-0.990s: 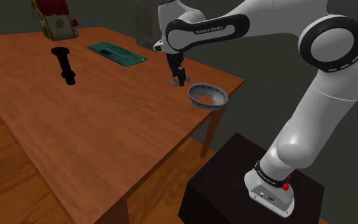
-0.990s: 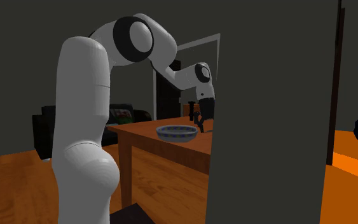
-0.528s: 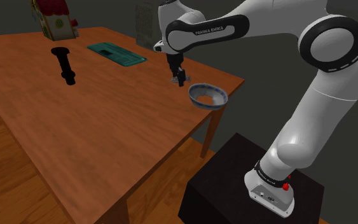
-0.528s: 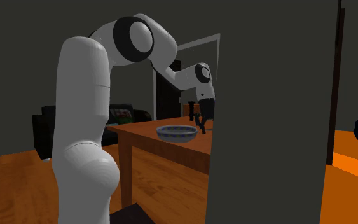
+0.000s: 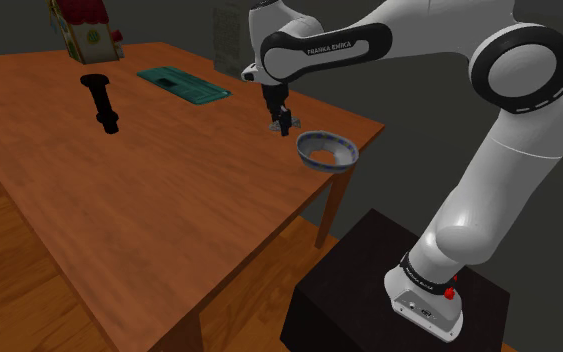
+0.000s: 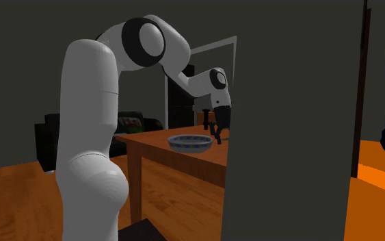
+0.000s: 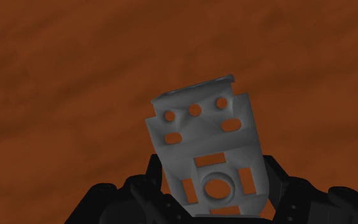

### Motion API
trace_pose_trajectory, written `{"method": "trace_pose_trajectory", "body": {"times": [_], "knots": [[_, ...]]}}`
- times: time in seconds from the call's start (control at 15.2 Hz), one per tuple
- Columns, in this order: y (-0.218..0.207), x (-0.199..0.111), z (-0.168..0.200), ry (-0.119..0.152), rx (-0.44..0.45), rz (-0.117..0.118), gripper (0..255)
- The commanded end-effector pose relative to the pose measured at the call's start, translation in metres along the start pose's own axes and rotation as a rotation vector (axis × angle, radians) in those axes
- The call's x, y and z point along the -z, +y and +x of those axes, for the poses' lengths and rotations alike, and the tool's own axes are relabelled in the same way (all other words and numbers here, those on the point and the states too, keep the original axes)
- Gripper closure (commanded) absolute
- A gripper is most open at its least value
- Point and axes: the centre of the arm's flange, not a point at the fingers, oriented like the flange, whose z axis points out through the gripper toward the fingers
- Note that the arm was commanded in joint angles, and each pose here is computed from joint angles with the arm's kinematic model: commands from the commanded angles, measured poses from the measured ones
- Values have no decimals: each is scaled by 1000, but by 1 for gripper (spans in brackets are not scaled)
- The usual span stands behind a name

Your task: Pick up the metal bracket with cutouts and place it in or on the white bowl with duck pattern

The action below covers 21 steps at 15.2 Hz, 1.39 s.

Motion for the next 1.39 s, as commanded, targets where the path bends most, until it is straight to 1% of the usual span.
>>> {"method": "trace_pose_trajectory", "body": {"times": [0.0, 1.32], "knots": [[0, 0, 0, 0, 0, 0, 255], [6, 102, -27, 0, 0, 0, 255]]}}
